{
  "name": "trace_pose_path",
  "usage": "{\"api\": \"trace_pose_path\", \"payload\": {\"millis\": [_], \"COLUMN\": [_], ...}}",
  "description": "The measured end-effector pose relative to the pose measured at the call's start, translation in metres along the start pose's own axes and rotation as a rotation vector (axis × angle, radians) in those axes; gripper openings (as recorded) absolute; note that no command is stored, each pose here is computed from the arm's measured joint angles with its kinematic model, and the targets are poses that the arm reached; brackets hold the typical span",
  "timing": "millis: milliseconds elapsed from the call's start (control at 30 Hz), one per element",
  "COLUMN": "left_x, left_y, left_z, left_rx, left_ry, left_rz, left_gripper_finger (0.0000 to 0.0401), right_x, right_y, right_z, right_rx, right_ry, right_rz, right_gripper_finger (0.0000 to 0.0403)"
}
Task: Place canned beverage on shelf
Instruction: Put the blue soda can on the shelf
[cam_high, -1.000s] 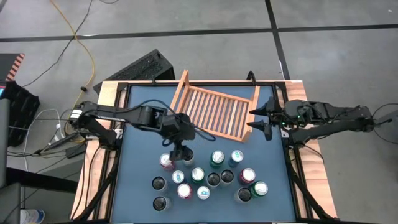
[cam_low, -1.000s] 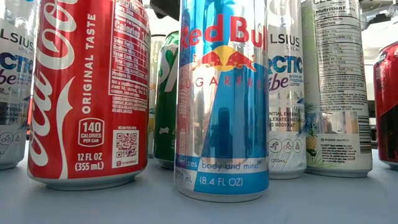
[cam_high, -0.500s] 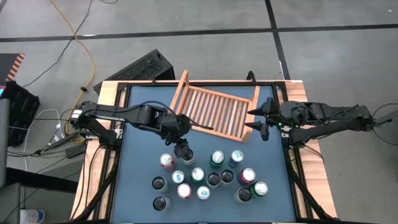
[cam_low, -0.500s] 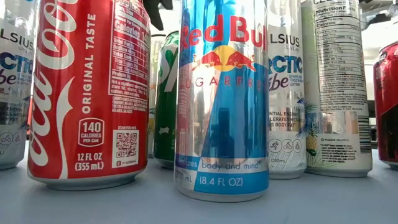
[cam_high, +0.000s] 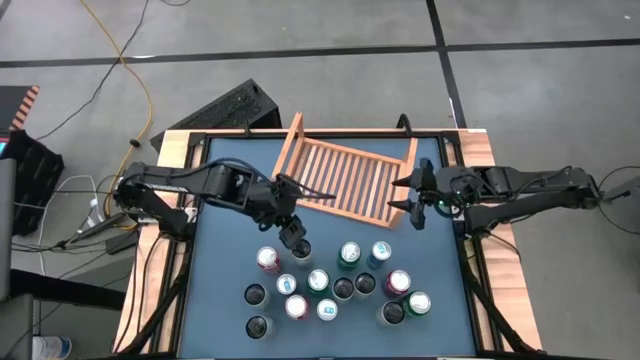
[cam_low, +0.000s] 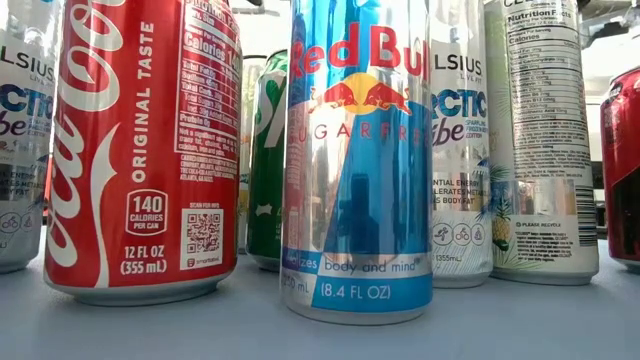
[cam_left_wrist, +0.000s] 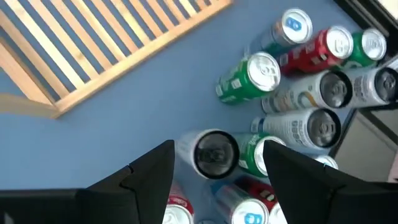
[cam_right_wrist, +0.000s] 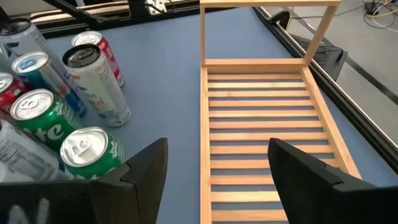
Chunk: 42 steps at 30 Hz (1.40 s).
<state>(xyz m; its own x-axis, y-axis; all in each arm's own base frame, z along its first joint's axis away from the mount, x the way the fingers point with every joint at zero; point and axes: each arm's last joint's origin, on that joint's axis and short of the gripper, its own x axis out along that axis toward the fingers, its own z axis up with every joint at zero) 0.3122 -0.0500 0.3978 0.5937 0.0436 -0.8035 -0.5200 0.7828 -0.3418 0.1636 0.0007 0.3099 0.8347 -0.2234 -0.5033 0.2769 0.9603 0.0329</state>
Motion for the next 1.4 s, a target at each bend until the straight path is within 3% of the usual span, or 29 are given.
{"api": "trace_pose_path", "payload": {"millis": [167, 300, 467, 667, 933, 1400], "left_x": [0.001, -0.015, -0.046, -0.076, -0.115, -0.156], "left_y": [-0.007, -0.010, -0.007, -0.001, 0.001, 0.017], "left_z": [-0.002, 0.004, 0.006, 0.003, -0.003, -0.011], "left_rx": [0.014, 0.037, 0.110, 0.164, 0.264, 0.318], "left_ry": [0.062, 0.051, 0.032, 0.041, 0.009, -0.143], "left_rz": [-0.048, -0.105, -0.057, -0.018, -0.078, -0.072], "left_gripper_finger": [0.0233, 0.0233, 0.0233, 0.0233, 0.0233, 0.0233], "right_x": [0.001, -0.008, -0.010, 0.006, 0.029, 0.079], "right_y": [0.004, 0.012, 0.027, 0.061, 0.105, 0.134], "right_z": [0.002, 0.013, 0.023, 0.035, 0.049, 0.019], "right_rx": [-0.018, -0.089, -0.178, -0.272, -0.287, -0.244], "right_ry": [0.020, 0.043, 0.178, 0.311, 0.429, 0.730], "right_rz": [0.034, 0.072, 0.089, 0.137, 0.180, 0.090], "right_gripper_finger": [0.0265, 0.0265, 0.0265, 0.0265, 0.0265, 0.0265]}}
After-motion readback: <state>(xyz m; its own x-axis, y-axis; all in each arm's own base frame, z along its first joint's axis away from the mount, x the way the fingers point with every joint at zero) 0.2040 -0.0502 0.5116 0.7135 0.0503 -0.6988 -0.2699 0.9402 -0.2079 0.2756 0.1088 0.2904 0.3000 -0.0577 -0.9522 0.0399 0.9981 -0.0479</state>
